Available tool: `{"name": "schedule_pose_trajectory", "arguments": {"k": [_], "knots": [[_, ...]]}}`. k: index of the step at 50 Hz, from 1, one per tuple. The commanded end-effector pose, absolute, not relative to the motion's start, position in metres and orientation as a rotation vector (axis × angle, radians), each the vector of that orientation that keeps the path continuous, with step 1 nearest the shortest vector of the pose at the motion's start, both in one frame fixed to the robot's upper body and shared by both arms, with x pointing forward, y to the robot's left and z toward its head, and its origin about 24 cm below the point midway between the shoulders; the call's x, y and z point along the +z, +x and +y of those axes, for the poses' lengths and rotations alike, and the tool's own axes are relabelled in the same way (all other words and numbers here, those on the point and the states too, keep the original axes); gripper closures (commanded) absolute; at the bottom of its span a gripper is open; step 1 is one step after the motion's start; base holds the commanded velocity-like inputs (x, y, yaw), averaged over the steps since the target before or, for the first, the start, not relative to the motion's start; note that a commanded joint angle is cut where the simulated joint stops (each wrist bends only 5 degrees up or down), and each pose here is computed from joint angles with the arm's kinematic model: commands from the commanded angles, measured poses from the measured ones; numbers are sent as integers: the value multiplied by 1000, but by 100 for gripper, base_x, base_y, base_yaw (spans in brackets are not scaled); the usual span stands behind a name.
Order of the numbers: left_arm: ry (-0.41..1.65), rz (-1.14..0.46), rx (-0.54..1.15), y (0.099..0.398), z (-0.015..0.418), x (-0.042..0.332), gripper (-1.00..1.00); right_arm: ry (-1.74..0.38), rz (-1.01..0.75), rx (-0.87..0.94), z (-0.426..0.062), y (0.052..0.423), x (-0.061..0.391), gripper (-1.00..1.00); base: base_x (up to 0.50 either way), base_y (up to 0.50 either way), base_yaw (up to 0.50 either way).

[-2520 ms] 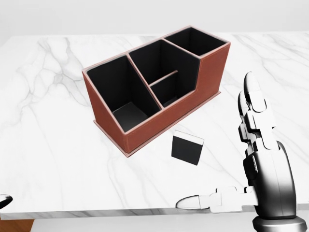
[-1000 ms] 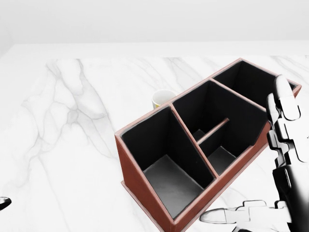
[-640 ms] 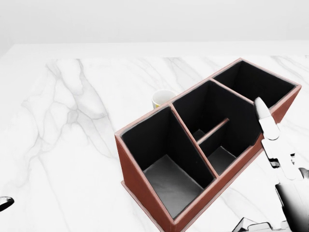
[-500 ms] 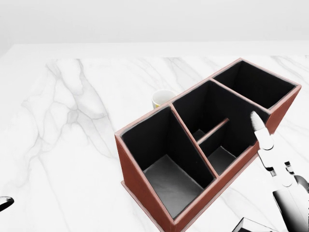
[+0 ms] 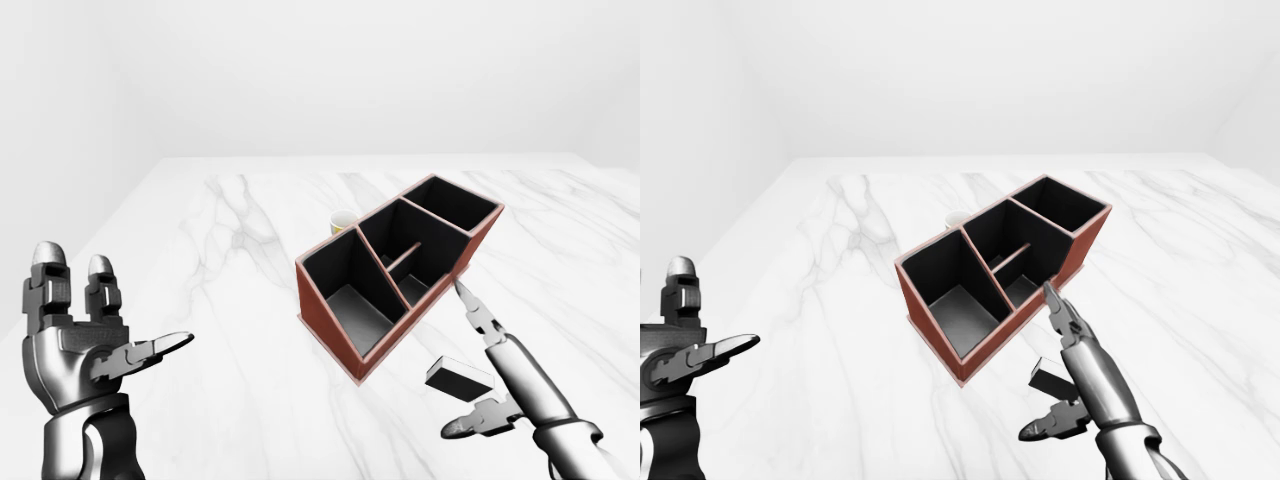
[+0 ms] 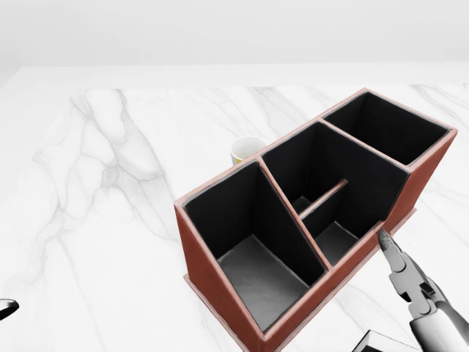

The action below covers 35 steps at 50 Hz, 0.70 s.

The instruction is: Pick up the book and place it in the left compartment of the caddy.

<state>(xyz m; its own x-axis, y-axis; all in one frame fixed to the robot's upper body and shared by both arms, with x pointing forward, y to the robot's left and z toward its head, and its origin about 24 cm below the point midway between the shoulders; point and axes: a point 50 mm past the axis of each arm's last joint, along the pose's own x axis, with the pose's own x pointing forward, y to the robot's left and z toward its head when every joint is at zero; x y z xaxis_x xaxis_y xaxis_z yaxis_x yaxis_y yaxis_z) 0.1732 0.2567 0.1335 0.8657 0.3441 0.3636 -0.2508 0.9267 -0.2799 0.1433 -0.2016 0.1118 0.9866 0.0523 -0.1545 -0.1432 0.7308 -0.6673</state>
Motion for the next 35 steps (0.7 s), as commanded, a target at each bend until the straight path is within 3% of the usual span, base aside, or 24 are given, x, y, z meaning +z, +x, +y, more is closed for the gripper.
{"name": "schedule_pose_trajectory", "arguments": {"k": [1, 21, 35], "knots": [[-228, -413, 317, 173, 257, 132, -100, -794, 283, 52, -214, 136, 94, -100, 0, 0, 0], [-238, -388, 312, 176, 257, 126, -100, -936, 307, -50, -232, 145, 105, -100, 0, 0, 0], [-241, -367, 305, 178, 255, 121, -100, -902, 435, -21, -245, 145, 78, -100, 0, 0, 0]]}}
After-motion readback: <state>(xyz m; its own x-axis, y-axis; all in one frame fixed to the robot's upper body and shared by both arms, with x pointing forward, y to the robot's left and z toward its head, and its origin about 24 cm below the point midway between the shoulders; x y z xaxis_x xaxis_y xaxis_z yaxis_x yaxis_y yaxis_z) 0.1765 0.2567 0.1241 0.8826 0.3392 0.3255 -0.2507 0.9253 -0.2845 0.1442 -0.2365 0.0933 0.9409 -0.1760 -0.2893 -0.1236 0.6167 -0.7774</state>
